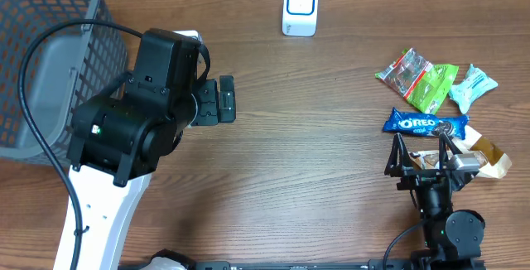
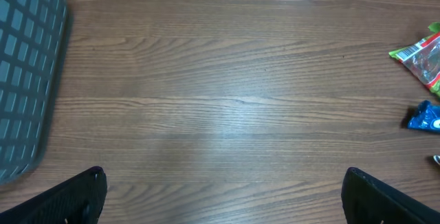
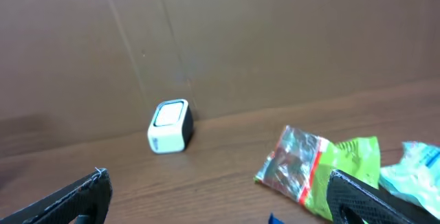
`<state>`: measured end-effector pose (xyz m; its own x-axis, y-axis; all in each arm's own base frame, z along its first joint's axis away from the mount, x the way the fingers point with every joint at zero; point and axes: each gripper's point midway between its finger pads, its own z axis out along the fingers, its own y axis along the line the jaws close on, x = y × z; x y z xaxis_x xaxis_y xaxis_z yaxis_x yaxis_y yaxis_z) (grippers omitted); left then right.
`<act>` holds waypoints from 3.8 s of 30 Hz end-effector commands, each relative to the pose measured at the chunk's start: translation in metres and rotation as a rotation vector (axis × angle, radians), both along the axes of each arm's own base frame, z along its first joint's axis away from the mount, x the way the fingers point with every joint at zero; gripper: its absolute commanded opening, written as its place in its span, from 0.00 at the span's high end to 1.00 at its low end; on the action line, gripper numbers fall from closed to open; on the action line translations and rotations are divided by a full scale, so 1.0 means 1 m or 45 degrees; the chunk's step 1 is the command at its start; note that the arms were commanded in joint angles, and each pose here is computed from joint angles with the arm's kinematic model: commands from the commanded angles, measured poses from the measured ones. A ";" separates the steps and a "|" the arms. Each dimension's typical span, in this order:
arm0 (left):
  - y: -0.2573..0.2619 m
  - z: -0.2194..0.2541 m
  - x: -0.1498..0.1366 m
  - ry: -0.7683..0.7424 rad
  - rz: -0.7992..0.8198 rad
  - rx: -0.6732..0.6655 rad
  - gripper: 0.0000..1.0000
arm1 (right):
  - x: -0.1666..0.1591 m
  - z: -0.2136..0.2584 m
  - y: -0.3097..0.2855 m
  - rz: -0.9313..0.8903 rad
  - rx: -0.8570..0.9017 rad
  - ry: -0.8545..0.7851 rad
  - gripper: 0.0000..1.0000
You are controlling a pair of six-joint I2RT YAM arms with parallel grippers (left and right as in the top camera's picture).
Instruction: Scan the item barcode
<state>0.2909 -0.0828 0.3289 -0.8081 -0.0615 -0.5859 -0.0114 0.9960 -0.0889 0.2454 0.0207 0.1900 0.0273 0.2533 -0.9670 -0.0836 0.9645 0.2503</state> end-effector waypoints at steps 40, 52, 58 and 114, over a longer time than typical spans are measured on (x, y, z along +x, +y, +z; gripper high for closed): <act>-0.001 -0.001 0.002 -0.002 -0.025 0.033 0.00 | 0.000 -0.020 0.007 0.047 -0.019 0.086 0.00; 0.000 -0.001 0.002 -0.003 -0.023 0.033 0.00 | 0.000 -0.020 0.007 0.047 -0.019 0.086 0.00; 0.010 0.023 -0.016 -0.104 -0.009 -0.005 0.00 | 0.000 -0.020 0.007 0.047 -0.019 0.086 0.00; 0.080 -0.172 -0.045 -1.104 0.017 0.139 0.00 | 0.000 -0.020 0.007 0.047 -0.019 0.086 0.00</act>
